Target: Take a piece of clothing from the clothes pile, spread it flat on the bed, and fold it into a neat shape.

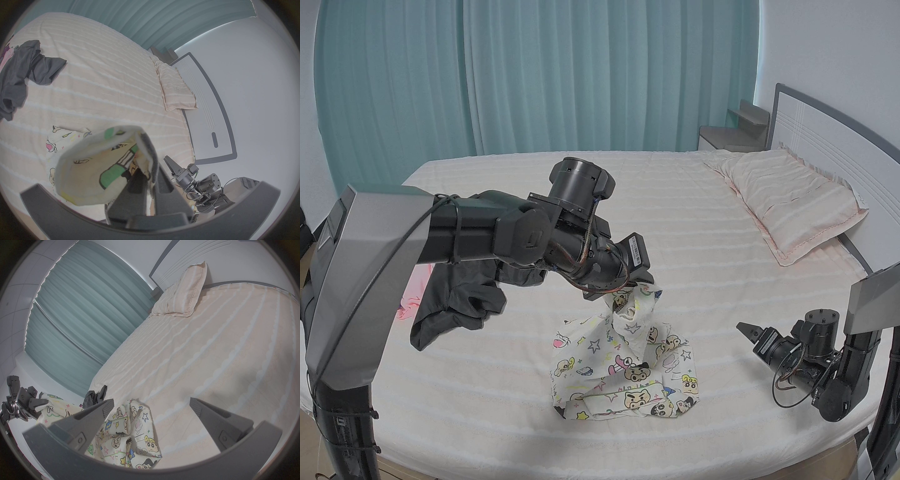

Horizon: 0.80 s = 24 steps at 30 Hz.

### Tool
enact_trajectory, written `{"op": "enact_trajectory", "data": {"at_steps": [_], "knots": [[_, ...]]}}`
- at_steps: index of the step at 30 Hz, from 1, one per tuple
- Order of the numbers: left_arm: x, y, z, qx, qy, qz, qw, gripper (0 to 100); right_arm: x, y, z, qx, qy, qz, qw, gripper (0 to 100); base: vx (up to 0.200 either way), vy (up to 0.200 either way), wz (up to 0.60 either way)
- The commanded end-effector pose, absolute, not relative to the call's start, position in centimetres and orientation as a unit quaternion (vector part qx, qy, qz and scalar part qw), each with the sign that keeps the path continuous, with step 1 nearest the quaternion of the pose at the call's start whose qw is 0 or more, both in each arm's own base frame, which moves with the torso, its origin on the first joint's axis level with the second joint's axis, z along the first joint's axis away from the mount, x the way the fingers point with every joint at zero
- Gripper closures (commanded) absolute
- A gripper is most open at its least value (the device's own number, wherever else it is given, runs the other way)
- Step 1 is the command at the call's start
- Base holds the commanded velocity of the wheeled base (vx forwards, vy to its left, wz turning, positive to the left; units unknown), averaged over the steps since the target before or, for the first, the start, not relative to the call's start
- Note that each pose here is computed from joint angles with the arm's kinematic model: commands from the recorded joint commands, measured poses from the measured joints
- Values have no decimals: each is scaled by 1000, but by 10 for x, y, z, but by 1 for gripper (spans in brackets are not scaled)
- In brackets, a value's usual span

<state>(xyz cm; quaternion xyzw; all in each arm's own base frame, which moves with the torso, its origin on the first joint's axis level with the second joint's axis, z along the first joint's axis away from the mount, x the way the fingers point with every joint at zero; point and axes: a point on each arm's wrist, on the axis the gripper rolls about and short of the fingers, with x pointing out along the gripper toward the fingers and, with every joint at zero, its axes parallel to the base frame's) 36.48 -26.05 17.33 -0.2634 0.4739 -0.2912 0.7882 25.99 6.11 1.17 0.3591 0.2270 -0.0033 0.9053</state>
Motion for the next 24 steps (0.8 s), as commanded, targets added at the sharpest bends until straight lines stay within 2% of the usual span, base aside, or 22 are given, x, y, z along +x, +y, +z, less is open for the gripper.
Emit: {"op": "enact_trajectory", "data": {"at_steps": [1, 3, 4, 14, 19, 24], "knots": [[367, -261, 171, -264, 475, -291, 788, 100, 260, 61, 13, 361, 222, -1, 906, 0, 0, 0, 0], [368, -261, 171, -265, 474, -291, 788, 100, 260, 61, 13, 361, 222, -1, 906, 0, 0, 0, 0], [369, -261, 170, -265, 475, -290, 787, 0, 260, 61, 13, 361, 222, -1, 906, 0, 0, 0, 0], [374, -262, 168, -270, 479, -293, 782, 0, 260, 61, 13, 361, 222, -1, 906, 0, 0, 0, 0], [375, -260, 167, -293, 485, -263, 781, 0, 260, 61, 13, 361, 222, -1, 906, 0, 0, 0, 0], [375, -239, 169, -298, 504, -227, 779, 0, 260, 61, 13, 360, 222, -1, 906, 0, 0, 0, 0]]}}
